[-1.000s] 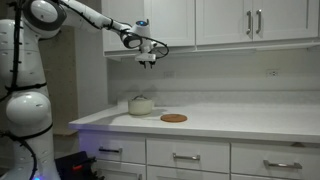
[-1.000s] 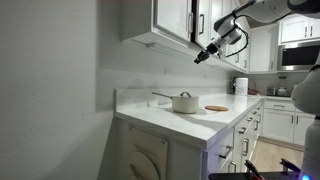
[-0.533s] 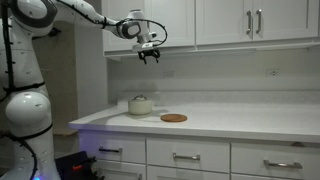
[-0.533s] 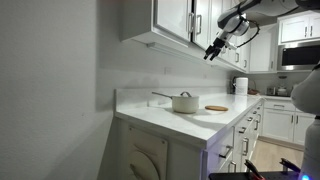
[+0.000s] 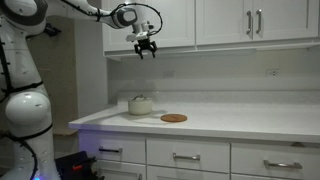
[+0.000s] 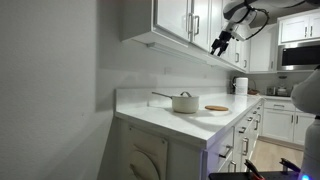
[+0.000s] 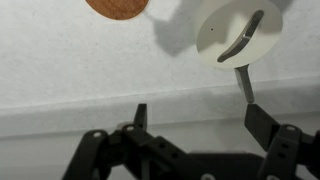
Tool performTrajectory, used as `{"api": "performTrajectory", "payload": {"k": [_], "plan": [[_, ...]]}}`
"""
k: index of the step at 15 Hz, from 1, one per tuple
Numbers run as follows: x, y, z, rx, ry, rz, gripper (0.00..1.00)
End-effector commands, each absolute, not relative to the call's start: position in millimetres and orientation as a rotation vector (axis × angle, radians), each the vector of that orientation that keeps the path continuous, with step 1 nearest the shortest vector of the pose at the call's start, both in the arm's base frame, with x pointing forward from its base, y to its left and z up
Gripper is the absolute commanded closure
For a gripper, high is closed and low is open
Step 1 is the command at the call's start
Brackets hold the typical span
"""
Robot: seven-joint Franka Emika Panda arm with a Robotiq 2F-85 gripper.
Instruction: Close the open cupboard door
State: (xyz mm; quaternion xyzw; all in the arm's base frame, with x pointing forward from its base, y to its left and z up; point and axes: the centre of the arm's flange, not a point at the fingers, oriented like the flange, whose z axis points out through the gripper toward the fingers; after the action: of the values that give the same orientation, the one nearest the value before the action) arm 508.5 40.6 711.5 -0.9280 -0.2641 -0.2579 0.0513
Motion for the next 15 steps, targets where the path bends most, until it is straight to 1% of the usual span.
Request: {"api": "performTrajectory", "payload": {"k": [1, 6, 7, 15], "plan": [[499, 39, 726, -2.882, -0.771, -0.667, 0.00], [488, 37, 727, -2.982, -0.682, -0.508, 0.00], [490, 34, 718, -2.948, -0.726, -0.559, 0.00], [490, 34, 718, -2.950, -0.726, -0.551, 0.00]]}}
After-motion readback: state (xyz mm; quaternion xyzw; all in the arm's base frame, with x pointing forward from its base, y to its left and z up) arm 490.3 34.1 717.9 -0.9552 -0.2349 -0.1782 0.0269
